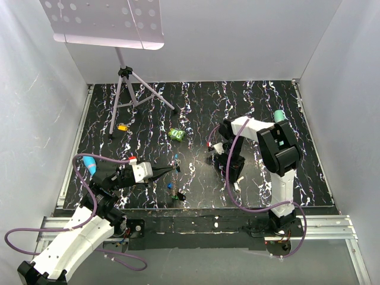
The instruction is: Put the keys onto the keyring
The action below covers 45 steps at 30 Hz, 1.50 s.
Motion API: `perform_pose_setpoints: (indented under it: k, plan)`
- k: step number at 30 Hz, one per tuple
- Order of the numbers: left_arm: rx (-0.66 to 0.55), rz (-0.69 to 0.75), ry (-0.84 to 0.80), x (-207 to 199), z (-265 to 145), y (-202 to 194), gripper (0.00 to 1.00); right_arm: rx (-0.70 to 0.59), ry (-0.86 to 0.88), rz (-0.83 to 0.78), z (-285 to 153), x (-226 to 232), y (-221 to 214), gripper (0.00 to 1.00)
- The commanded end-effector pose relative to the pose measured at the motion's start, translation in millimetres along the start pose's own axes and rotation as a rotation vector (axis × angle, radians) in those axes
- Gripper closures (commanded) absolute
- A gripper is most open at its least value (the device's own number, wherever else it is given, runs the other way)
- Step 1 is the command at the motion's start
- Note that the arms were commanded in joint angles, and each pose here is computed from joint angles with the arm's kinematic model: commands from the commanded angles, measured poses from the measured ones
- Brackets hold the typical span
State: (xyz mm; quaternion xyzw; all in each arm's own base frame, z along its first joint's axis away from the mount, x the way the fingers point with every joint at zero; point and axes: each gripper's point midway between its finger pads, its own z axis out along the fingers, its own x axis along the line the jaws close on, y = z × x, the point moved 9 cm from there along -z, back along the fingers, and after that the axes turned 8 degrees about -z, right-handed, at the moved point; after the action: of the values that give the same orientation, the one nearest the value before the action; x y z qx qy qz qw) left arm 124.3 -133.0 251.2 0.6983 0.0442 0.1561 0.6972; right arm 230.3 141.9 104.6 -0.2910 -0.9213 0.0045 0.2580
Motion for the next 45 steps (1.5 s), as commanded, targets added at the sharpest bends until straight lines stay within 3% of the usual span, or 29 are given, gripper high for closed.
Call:
perform_pose_setpoints:
  k: [1, 15, 45]
  plan:
    - [-0.058, 0.064, 0.012, 3, -2, 22, 1.0, -0.053, -0.008, 0.012, -7, 6, -5, 0.72]
    - [-0.06, 0.059, 0.012, 2, -2, 22, 1.0, -0.138, -0.081, 0.037, -7, 1, -8, 0.72]
    - [-0.063, 0.062, 0.012, 1, -3, 22, 1.0, -0.19, -0.122, 0.055, -7, 6, -17, 0.71]
